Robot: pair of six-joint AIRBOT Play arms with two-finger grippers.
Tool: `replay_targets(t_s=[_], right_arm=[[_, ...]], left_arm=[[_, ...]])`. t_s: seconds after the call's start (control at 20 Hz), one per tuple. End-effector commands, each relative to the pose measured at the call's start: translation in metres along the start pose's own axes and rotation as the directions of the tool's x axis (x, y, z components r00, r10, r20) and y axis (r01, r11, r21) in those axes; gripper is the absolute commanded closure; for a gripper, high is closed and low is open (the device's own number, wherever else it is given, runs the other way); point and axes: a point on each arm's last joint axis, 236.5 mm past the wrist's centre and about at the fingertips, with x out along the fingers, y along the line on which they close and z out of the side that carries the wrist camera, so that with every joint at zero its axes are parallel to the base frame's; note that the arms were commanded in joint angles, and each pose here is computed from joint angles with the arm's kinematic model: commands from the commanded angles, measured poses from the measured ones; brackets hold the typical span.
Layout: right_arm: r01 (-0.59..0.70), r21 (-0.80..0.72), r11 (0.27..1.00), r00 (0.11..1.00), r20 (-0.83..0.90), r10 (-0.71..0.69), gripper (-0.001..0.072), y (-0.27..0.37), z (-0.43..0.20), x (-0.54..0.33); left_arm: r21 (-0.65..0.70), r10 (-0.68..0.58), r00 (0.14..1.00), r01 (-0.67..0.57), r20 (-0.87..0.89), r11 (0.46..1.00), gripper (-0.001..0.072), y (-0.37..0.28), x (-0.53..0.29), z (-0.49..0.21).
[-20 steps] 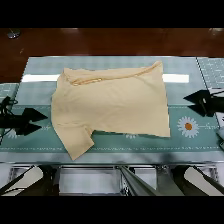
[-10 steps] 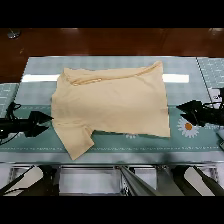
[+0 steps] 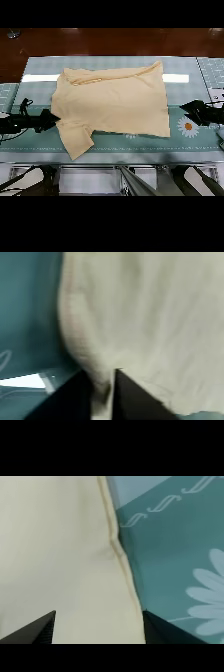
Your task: Fold the shirts.
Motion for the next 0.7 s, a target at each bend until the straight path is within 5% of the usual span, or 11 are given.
replay_targets(t_s=[0.0,0.2,0.65], right_arm=[[0.251,0.035,0.967,0.962,-0.115,-0.246,0.0094,-0.056,-0.025,-0.01],[0.223,0.074,0.972,0.916,-0.356,-0.183,0.0094,-0.063,-0.1,0.007],[0.142,0.019,0.99,0.86,-0.498,-0.114,0.0094,-0.04,-0.128,0.054]], left_arm=[[0.041,-0.058,0.998,0.059,-0.028,0.997,0.0685,-0.017,0.003,-0.006],[0.049,-0.062,0.997,0.064,-0.042,0.997,0.0684,-0.021,0.005,-0.009],[0.083,-0.062,0.997,0.065,-0.043,0.994,0.0684,-0.023,0.006,-0.01]])
